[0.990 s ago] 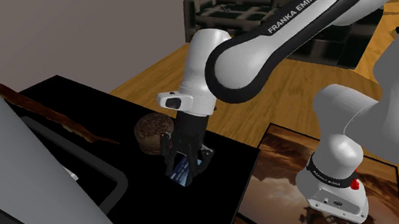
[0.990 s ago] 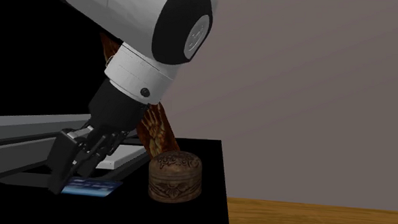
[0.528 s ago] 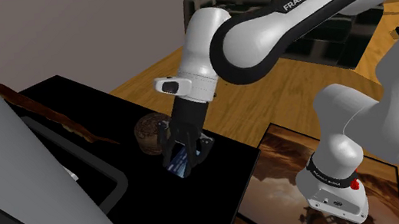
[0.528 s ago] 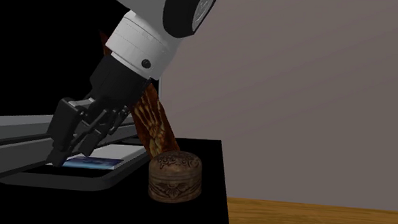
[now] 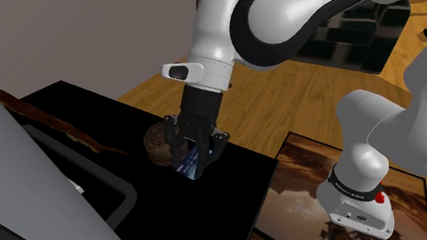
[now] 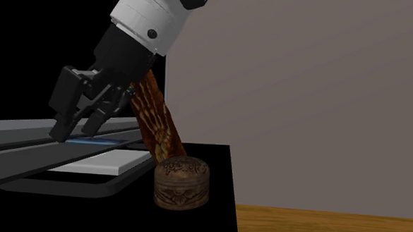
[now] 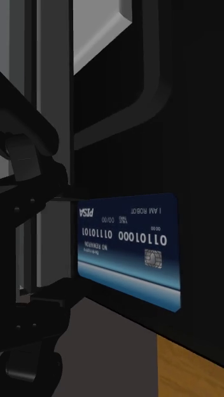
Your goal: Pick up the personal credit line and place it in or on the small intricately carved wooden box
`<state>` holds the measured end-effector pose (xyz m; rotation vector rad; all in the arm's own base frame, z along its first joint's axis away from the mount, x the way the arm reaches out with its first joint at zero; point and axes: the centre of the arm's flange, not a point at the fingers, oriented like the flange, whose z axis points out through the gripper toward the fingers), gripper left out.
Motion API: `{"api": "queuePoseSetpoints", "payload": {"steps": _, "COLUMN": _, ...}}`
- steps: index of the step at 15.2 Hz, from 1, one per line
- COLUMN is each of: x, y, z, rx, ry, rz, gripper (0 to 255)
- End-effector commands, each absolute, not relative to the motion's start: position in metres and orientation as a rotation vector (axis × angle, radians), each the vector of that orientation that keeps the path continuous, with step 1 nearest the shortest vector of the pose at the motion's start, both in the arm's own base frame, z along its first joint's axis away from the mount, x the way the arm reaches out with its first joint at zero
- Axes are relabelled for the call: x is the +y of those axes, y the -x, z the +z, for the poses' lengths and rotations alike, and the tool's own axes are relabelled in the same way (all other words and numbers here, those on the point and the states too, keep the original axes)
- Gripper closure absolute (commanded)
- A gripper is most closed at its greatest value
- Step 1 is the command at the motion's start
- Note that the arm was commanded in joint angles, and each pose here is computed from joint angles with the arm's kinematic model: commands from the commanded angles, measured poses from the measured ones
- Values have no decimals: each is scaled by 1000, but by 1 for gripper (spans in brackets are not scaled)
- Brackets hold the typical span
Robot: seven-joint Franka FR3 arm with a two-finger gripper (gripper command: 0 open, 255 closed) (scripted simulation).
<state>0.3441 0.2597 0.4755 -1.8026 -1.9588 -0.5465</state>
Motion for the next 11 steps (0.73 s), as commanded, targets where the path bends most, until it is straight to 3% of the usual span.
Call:
{"api": "queuePoseSetpoints", "payload": {"steps": 1, "x": 259, "y": -344, "z": 486, "rx": -1959, "ry": 1803, "rz": -546, "gripper": 255}}
{"api": "queuePoseSetpoints", "payload": {"steps": 11, "x": 214, "y": -454, "z": 498, "rx": -1959, "ry": 1803, "rz": -546, "gripper": 255}}
